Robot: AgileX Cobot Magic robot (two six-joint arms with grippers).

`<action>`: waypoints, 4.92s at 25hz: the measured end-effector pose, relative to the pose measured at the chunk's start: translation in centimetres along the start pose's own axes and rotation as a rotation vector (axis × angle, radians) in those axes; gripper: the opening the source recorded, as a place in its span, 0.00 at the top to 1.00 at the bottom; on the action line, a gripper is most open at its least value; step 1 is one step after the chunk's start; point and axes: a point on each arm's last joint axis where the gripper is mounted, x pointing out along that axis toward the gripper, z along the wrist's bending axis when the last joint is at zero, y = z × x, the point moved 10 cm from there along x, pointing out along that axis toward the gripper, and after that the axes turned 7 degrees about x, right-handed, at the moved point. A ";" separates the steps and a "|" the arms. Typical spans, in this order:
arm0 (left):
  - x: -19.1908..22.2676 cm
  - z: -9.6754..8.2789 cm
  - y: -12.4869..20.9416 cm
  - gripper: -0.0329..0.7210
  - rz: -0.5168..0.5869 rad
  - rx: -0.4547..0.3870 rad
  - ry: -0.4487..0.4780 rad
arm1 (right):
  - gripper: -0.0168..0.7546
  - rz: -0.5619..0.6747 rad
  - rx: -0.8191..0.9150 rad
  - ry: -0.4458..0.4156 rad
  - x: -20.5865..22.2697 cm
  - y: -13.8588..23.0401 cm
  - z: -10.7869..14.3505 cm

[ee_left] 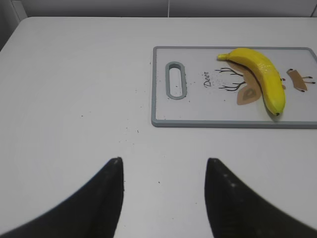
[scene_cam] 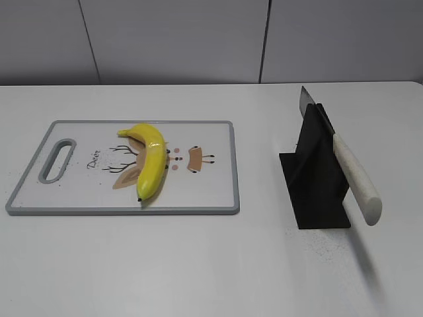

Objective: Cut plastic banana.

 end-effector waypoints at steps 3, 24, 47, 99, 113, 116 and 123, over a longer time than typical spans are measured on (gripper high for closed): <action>0.0 0.0 0.0 0.29 0.000 0.000 0.000 | 0.23 0.074 -0.039 -0.018 1.4 -1.3 1.4; 0.0 0.0 0.0 0.29 0.000 0.000 0.000 | 0.23 0.592 -0.062 -0.008 16.7 0.5 9.4; 0.0 0.0 0.0 0.30 0.000 0.000 0.000 | 0.75 0.684 -0.002 0.015 19.0 2.3 9.7; 0.0 -0.3 -0.1 0.30 -0.004 -0.007 0.014 | 0.76 0.278 -0.527 -0.206 12.6 -9.4 13.7; 3.3 -0.8 -5.4 0.12 0.050 0.120 0.135 | 0.77 0.186 -0.830 -0.405 12.8 -10.3 17.3; 5.4 -0.6 -7.2 0.12 0.111 0.178 0.184 | 0.77 0.234 -0.890 -0.425 13.6 -10.2 17.6; 10.5 -0.6 -12.5 0.13 0.164 0.360 0.325 | 0.77 0.246 -1.021 -0.459 15.9 -11.3 18.9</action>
